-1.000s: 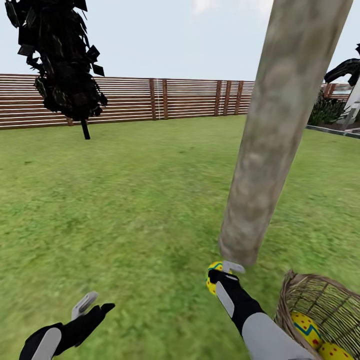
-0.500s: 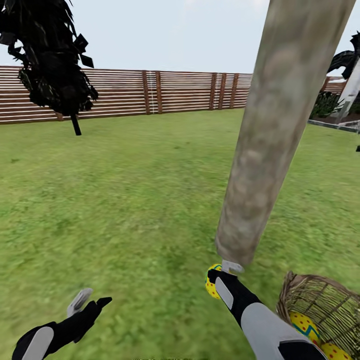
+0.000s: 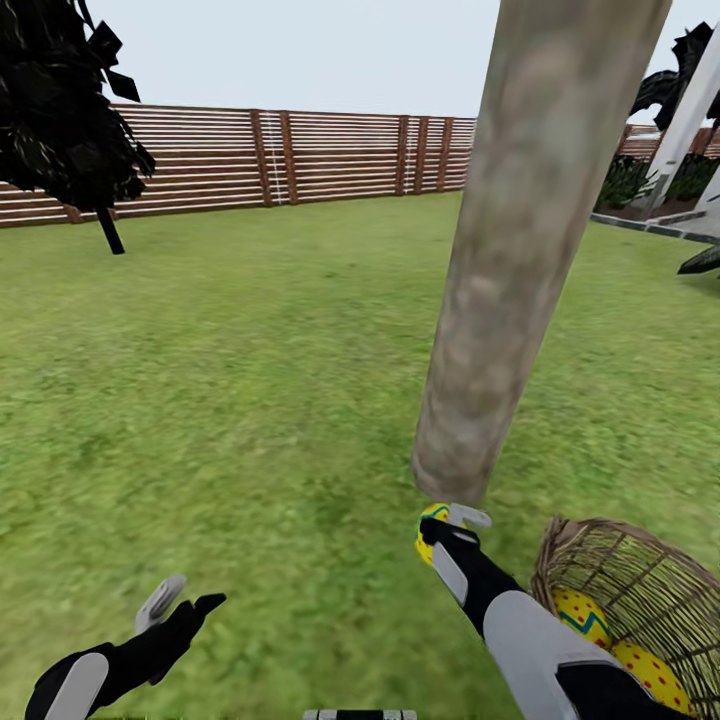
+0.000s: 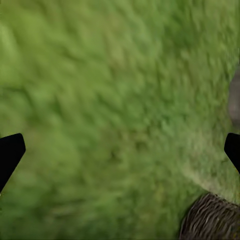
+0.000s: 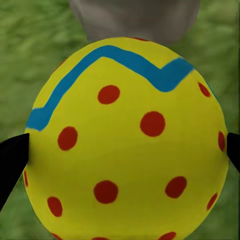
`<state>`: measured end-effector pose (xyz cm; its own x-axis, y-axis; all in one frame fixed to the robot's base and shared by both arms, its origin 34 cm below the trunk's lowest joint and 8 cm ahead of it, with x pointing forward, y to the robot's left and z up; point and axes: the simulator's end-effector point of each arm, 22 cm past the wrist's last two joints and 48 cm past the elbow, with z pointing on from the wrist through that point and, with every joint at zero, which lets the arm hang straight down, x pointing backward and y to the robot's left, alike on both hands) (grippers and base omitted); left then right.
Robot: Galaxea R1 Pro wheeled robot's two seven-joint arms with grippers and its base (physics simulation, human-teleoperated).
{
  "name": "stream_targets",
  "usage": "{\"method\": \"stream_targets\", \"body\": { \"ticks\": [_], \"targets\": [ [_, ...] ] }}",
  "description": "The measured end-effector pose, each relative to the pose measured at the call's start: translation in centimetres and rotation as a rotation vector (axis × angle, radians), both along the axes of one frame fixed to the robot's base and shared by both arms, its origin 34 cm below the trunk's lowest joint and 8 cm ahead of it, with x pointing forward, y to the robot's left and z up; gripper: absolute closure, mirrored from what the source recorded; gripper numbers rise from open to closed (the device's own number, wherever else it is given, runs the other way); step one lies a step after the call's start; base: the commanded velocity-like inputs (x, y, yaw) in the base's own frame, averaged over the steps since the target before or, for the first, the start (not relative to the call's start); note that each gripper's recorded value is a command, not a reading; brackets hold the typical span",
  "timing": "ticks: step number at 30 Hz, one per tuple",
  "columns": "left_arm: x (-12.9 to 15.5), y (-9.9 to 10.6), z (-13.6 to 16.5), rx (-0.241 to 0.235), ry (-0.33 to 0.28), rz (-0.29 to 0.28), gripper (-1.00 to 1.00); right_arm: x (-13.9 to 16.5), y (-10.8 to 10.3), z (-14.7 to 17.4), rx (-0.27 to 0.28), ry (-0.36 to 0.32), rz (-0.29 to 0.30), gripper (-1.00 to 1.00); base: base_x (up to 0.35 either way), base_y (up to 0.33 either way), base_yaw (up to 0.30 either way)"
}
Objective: Take the three Easter eggs out of the wicker basket on the lawn in the garden, then place them on the lawn next to a single tree (choose any tree) so that all three eggs are next to the same tree and none are left in the basket.
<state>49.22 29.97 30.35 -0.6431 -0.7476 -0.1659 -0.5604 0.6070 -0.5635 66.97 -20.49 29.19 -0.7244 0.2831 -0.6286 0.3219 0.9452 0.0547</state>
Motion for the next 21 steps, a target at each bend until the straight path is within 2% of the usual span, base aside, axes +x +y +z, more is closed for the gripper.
{"method": "stream_targets", "body": {
  "ticks": [3,5,10,21],
  "targets": [
    [0.0,-0.3,-0.1,-0.005,0.006,-0.012,-1.0,1.3,-1.6,0.0,-0.017,0.011,-0.007,1.0,0.0,0.0,-0.002],
    [0.1,-0.7,0.1,-0.011,0.007,-0.026,-1.0,2.0,-2.1,0.0,-0.001,0.019,-0.029,1.0,0.0,0.0,0.0],
    [-0.2,-0.9,-0.5,-0.016,0.024,-0.034,-1.0,2.9,-2.3,-0.3,0.018,0.024,-0.049,1.0,0.0,0.0,0.0],
    [-1.2,-0.9,-2.5,-0.015,0.069,-0.034,-1.0,2.2,-2.3,-3.0,0.021,0.062,-0.055,1.0,0.0,0.0,0.0]
  ]
}}
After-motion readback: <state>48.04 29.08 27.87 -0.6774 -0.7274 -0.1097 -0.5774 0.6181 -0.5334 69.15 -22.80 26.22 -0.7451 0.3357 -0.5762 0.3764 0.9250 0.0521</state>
